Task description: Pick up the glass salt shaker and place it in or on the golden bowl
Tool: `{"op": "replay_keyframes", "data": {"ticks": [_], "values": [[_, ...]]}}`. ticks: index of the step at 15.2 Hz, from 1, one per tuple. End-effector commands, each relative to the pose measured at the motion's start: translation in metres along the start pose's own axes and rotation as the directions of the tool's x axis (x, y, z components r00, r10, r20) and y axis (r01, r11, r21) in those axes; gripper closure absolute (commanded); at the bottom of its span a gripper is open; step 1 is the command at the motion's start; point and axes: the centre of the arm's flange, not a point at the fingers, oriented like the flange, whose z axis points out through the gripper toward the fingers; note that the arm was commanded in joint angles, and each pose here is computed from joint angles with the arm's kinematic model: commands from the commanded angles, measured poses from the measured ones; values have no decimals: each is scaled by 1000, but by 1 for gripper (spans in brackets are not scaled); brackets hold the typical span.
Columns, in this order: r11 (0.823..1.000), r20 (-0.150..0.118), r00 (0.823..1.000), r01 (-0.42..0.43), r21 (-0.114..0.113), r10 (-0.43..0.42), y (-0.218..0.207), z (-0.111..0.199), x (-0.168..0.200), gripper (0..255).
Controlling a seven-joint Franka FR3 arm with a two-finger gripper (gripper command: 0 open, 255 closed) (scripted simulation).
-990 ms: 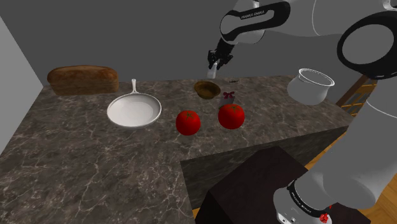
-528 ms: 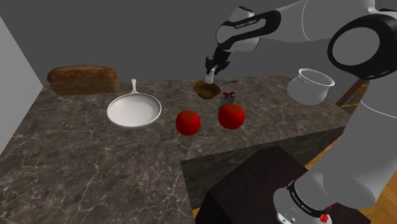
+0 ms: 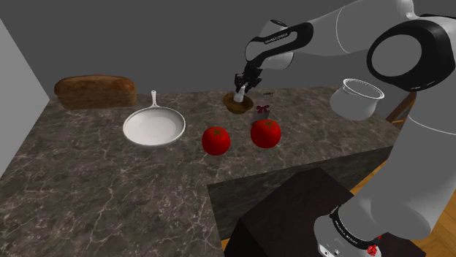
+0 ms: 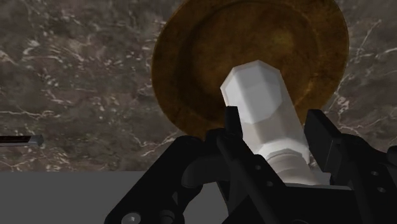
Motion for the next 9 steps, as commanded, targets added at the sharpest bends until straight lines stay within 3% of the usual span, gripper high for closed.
{"op": "replay_keyframes", "data": {"ticks": [1, 7, 8, 9], "values": [[1000, -1, 1000, 0, 0, 0, 0, 2, 0, 255], [1000, -1, 1000, 0, 0, 0, 0, 2, 0, 255], [1000, -1, 1000, 0, 0, 0, 0, 2, 0, 0], [1000, -1, 1000, 0, 0, 0, 0, 2, 0, 0]]}}
